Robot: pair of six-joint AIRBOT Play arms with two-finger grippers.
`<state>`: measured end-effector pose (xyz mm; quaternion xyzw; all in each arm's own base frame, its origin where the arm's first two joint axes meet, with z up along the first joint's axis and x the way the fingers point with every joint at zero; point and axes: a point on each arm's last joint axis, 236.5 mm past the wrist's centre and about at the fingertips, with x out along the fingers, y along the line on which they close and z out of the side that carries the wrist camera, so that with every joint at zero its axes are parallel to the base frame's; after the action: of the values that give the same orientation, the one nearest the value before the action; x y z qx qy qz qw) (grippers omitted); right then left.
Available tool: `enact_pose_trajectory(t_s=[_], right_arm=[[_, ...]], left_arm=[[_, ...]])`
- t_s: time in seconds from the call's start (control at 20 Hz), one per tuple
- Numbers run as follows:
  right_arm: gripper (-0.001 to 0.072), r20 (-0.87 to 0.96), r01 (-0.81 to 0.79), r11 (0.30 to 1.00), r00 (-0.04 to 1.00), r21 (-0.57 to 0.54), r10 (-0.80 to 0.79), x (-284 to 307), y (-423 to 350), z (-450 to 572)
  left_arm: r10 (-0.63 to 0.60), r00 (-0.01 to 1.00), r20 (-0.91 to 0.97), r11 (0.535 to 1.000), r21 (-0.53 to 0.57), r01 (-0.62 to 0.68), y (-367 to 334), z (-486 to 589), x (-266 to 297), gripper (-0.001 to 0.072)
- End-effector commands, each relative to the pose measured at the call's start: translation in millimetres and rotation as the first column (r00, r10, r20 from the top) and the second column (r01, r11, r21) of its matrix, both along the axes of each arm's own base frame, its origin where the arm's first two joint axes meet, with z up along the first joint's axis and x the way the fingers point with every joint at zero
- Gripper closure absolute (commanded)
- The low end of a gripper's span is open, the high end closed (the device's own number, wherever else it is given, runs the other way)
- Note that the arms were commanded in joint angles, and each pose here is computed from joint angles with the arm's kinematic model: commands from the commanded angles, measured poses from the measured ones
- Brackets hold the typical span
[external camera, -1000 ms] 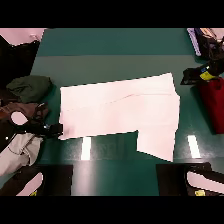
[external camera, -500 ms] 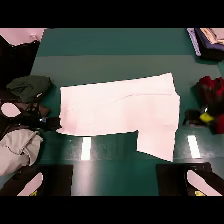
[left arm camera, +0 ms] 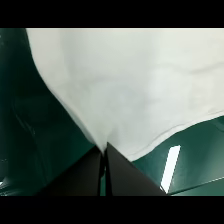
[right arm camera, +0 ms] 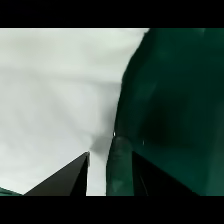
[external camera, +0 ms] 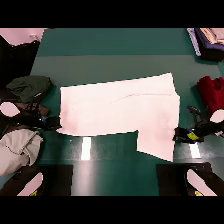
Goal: Fold the shirts.
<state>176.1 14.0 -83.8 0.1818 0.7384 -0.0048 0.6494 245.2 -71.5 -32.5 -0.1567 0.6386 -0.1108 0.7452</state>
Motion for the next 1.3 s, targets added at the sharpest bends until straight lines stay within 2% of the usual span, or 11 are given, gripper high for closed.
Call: enact_pose_trajectory(t_s=[0.0, 0.05, 0.1, 0.2, 0.25, 0.4, 0.55, 0.85, 1.0, 1.25], right_arm=[[0.0384, 0.002, 0.023, 0.999, 1.000, 0.041, -0.023, 13, 9, -7], [0.0386, 0.000, 0.019, 0.999, 1.000, 0.042, -0.019, 17, 10, -9], [0.0420, -0.001, 0.005, 0.999, 1.000, 0.035, -0.005, 20, 9, -10], [0.0678, 0.021, -0.036, 0.999, 0.999, 0.028, 0.035, 27, 10, -7], [0.0696, 0.044, -0.045, 0.999, 0.998, 0.023, 0.044, 32, 10, -1], [0.0698, 0.129, -0.074, 0.997, 0.989, -0.031, 0.077, 40, 2, 29], [0.0699, 0.079, -0.126, 0.985, 0.988, -0.117, 0.135, 8, -16, 67], [0.0700, 0.211, -0.085, 0.984, 0.971, -0.155, 0.117, -11, -12, 111], [0.0700, 0.347, -0.038, 0.982, 0.933, -0.185, 0.102, 14, -16, 121], [0.0700, 0.496, 0.011, 0.990, 0.866, -0.140, 0.060, 77, -12, 139]], left_arm=[[-0.001, 1.000, -0.002, 1.000, -0.001, 0.001, 0, 0, -1, 0.0678], [-0.001, 1.000, -0.002, 1.000, -0.001, 0.001, 0, 0, -1, 0.0678], [-0.002, 1.000, -0.004, 1.000, -0.001, 0.002, 0, 0, -1, 0.0678], [-0.005, 1.000, -0.012, 1.000, -0.002, 0.005, -1, 0, -3, 0.0678], [-0.010, 1.000, -0.019, 1.000, -0.004, 0.010, -1, 0, -5, 0.0678], [-0.049, 0.997, -0.062, 0.999, -0.012, 0.048, -4, 0, -18, 0.0679], [-0.089, 0.987, -0.134, 0.996, -0.032, 0.085, -7, 0, -37, 0.0679], [-0.131, 0.975, -0.181, 0.990, -0.067, 0.121, -14, 4, -52, 0.0679], [-0.077, 0.994, -0.081, 0.994, -0.085, 0.070, -19, 6, -25, 0.0678], [0.038, 0.987, 0.157, 0.990, -0.138, -0.016, -26, 45, 41, 0.0679]])
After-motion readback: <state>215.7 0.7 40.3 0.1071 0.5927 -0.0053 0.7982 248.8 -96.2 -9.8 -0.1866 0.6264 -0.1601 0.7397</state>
